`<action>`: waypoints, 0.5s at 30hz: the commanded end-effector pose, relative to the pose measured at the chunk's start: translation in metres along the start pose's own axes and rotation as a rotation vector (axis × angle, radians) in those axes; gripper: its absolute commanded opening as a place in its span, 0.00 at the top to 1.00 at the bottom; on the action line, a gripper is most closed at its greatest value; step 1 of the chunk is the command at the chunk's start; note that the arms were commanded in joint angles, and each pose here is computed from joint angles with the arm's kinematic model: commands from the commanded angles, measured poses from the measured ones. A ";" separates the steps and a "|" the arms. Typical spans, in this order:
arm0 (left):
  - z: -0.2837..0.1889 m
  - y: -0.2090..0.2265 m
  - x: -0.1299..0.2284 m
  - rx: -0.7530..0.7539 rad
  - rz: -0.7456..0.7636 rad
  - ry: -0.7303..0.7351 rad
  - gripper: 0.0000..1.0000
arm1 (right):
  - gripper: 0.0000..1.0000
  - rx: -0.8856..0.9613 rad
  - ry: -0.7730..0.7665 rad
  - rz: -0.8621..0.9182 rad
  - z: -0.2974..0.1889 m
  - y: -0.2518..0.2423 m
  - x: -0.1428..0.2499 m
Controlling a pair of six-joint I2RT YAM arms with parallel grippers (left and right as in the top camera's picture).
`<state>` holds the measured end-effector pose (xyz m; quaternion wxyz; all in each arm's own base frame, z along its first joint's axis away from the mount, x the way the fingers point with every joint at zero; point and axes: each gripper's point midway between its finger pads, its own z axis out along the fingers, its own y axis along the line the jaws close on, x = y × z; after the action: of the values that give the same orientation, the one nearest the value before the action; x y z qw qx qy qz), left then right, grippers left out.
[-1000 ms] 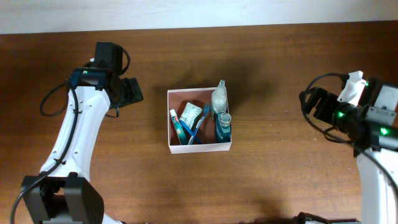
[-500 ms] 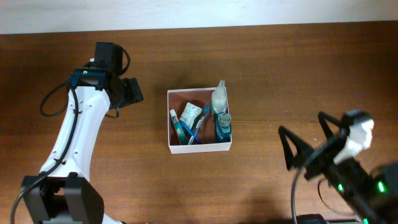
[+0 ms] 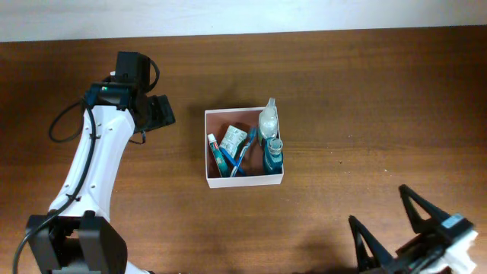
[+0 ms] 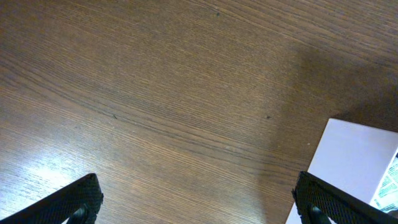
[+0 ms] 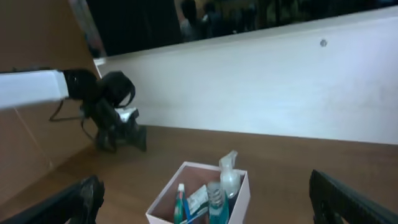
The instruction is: Pack container
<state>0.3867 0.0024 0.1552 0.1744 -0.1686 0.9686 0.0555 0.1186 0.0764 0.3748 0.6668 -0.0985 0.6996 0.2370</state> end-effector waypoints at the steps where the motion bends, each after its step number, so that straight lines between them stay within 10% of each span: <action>1: -0.011 0.002 -0.007 0.005 -0.005 -0.035 0.01 | 0.02 0.004 0.059 0.017 0.011 -0.011 0.038; 15: -0.011 0.002 -0.007 0.005 -0.005 -0.035 0.01 | 0.02 -0.028 -0.148 -0.133 0.069 -0.045 0.082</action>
<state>0.3868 0.0023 0.1552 0.1745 -0.1686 0.9685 0.0553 0.1874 0.0828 0.2912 0.7091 -0.1119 0.6570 0.2304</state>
